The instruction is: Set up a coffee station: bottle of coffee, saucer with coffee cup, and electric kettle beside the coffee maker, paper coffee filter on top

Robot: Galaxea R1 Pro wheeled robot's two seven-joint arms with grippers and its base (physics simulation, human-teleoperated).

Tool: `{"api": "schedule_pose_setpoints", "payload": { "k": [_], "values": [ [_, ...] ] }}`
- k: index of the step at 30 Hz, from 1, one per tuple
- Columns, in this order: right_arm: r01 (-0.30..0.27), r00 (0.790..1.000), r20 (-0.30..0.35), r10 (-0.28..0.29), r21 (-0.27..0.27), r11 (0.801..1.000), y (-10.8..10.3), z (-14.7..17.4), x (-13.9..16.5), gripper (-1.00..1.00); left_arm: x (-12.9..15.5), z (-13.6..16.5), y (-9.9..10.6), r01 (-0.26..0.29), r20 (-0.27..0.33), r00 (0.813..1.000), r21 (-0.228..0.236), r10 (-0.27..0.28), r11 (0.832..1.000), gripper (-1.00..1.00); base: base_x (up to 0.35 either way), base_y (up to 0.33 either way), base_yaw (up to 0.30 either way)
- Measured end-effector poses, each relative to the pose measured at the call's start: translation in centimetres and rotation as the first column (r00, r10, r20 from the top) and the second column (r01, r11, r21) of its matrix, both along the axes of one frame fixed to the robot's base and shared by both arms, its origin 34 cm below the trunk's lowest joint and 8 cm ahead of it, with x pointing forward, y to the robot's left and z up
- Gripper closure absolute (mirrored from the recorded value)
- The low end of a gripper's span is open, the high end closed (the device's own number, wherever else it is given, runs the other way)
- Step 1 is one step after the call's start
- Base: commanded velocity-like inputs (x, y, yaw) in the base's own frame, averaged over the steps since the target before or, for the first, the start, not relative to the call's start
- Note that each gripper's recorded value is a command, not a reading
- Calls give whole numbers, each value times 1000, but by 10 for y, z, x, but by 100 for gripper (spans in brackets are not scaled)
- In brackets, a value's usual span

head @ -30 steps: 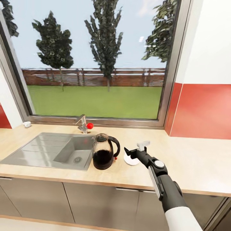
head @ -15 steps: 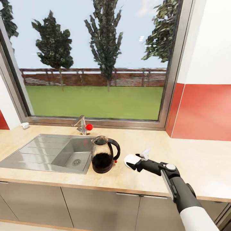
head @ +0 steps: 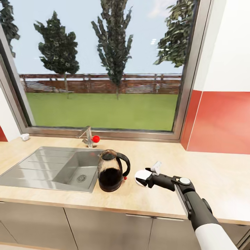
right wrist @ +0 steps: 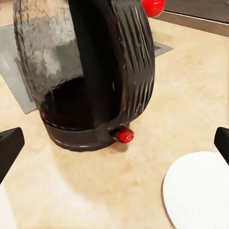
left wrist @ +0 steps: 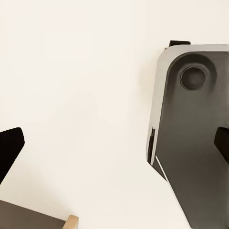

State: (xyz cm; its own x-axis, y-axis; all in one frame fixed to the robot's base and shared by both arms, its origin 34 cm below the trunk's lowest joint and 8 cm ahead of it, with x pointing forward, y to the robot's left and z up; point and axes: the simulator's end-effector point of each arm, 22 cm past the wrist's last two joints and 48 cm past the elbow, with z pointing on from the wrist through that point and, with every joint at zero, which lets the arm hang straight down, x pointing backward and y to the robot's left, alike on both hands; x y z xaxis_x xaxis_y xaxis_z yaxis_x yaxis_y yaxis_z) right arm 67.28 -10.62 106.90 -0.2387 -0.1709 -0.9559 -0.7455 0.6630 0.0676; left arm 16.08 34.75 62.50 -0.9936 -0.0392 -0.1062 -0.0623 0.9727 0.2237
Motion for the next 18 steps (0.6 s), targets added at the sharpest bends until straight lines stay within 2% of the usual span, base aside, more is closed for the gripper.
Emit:
{"api": "schedule_pose_setpoints", "payload": {
  "k": [11,18],
  "values": [
    [-41,999,-9,41,-17,999,15,-6,-7,-100,0,0,0,1,0,1000,1,-1,1000,-100,11,1,0],
    [-45,999,-10,45,-19,999,17,-7,-8,-100,0,0,1,1,1,1000,3,-1,1000,-100,72,78,0]
  ]
}}
